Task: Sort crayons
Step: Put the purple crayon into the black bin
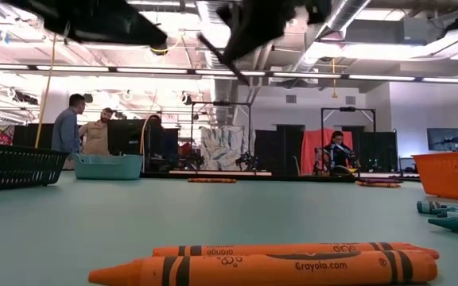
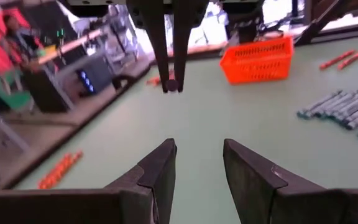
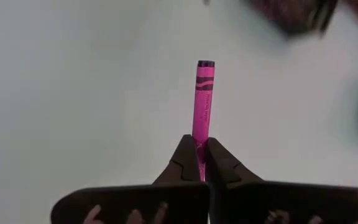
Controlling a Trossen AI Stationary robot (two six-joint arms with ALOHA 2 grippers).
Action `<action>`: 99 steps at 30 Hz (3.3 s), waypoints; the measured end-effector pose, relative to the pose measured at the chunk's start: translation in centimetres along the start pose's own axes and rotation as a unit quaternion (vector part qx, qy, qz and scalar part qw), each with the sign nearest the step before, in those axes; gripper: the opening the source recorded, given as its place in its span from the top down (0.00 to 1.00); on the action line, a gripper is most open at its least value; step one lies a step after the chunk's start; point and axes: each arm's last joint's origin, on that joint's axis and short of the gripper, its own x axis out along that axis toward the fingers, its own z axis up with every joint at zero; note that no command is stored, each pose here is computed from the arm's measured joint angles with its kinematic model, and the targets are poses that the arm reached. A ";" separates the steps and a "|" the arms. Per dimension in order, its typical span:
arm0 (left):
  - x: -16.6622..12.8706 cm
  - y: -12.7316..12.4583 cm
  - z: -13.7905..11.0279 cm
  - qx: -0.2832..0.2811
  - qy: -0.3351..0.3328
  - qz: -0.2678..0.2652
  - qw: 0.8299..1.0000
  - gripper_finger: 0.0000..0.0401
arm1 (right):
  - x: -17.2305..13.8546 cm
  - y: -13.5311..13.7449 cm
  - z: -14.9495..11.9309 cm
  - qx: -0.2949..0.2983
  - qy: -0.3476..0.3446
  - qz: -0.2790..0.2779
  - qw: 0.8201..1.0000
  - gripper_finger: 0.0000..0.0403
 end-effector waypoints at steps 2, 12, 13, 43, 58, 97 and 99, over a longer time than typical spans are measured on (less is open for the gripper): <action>-0.1 0.0 0.6 0.010 -0.012 0.002 1.000 0.69 | -0.8 0.8 1.1 -0.007 -0.030 -0.012 0.999 1.00; -0.4 0.4 3.6 0.015 -0.099 -0.034 0.994 0.69 | -4.5 4.2 5.2 -0.046 -0.160 -0.036 0.985 1.00; -0.4 0.6 3.9 0.012 -0.107 -0.031 0.994 0.69 | -4.6 4.3 5.4 -0.047 -0.165 -0.037 0.984 1.00; -0.7 0.5 7.7 0.097 -0.235 -0.080 0.964 0.76 | -5.5 5.2 7.3 -0.035 -0.245 -0.054 0.967 1.00; -0.7 0.3 7.6 0.114 -0.234 -0.086 0.962 0.98 | -5.5 5.3 7.2 -0.020 -0.239 -0.049 0.970 0.97; -4.7 17.1 0.2 -0.152 0.449 0.058 0.879 0.99 | -2.1 9.3 0.5 0.091 0.083 -0.115 0.986 0.47; -4.8 17.0 0.1 -0.171 0.468 0.055 0.865 0.99 | -2.1 9.3 0.5 0.091 0.084 -0.115 0.986 0.47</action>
